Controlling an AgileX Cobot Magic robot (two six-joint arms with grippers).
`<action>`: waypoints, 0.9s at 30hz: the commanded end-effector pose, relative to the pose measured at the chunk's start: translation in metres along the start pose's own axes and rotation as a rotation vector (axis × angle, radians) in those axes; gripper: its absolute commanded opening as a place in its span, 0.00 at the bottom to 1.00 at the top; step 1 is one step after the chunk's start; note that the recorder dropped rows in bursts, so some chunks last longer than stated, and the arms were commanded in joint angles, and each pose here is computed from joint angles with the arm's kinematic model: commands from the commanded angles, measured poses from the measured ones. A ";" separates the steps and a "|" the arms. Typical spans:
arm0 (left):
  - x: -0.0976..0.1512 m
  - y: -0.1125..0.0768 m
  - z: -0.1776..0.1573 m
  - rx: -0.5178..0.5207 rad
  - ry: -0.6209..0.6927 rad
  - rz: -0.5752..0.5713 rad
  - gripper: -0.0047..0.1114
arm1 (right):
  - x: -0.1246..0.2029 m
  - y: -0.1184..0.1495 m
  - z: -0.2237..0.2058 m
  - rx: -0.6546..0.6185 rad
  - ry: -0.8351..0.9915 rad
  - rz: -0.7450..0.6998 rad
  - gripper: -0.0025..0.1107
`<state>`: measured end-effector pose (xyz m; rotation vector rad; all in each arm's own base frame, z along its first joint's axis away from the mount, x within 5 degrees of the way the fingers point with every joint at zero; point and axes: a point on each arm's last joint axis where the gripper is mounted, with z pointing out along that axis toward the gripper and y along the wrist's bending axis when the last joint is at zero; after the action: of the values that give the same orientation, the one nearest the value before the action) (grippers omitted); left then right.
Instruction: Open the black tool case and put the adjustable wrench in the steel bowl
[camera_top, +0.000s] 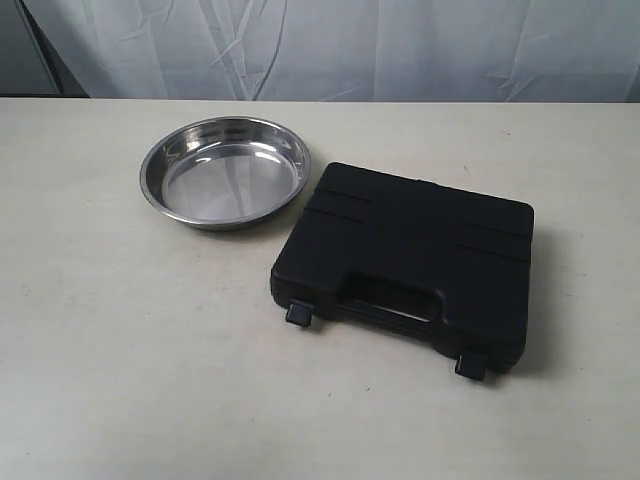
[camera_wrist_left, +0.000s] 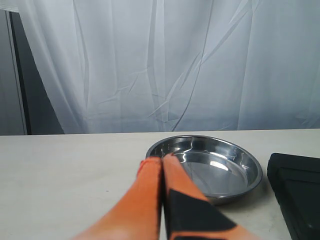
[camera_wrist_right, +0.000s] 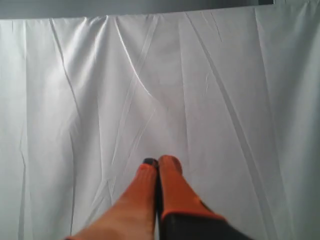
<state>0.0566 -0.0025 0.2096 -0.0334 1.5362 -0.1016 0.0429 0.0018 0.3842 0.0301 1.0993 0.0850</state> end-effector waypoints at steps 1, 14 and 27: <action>0.001 0.000 0.000 0.006 0.000 0.006 0.04 | 0.019 -0.009 0.054 0.089 0.349 -0.030 0.01; 0.001 0.000 0.000 0.006 0.000 0.006 0.04 | 0.139 0.057 0.109 -0.429 1.085 -0.299 0.01; 0.001 0.000 0.000 0.006 0.000 0.006 0.04 | 0.262 0.155 0.100 -0.750 1.796 -0.348 0.01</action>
<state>0.0566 -0.0025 0.2096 -0.0334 1.5362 -0.1016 0.2352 0.1672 0.2166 -1.0951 2.6875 0.1690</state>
